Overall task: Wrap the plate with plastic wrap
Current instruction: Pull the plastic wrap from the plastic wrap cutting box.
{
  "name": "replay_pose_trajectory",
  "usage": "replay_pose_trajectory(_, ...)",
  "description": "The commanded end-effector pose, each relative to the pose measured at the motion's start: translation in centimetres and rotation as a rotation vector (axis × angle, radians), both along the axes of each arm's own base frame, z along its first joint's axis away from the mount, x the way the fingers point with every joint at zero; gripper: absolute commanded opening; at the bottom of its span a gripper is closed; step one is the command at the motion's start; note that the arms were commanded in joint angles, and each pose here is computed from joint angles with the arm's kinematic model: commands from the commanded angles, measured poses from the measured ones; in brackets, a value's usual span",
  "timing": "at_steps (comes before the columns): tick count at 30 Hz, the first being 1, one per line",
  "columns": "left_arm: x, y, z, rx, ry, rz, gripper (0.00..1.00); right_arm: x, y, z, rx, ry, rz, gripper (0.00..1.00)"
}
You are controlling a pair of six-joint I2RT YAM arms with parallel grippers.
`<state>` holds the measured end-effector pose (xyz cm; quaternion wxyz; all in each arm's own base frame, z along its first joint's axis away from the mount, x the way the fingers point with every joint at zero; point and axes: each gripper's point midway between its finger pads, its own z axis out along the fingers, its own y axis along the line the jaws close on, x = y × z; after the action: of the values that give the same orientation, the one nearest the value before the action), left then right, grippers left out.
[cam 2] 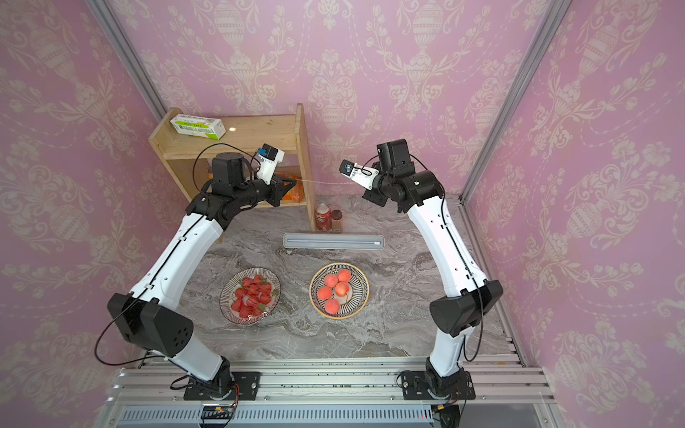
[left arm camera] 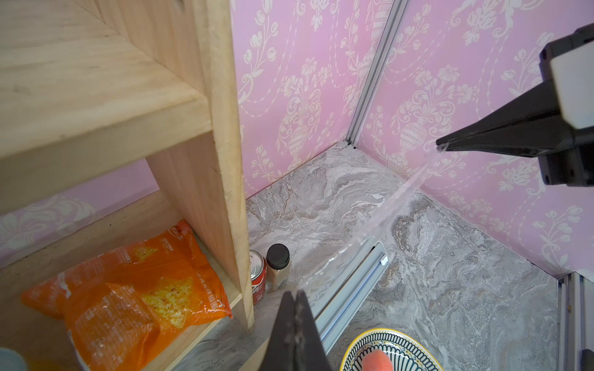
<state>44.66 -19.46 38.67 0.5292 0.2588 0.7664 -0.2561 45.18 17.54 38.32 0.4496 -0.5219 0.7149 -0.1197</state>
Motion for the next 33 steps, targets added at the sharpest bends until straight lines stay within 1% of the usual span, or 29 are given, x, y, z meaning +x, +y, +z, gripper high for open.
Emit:
replay_pose_trajectory(1,0.08,-0.11,3.14,-0.031,-0.078,0.013,0.00,-0.59,-0.21,4.29,0.027,-0.117,0.001,0.00)
replay_pose_trajectory(33,-0.11,-0.16,3.81,-0.022,-0.097,0.018,0.00,-0.38,-0.44,4.85,0.017,-0.135,-0.009,0.00)
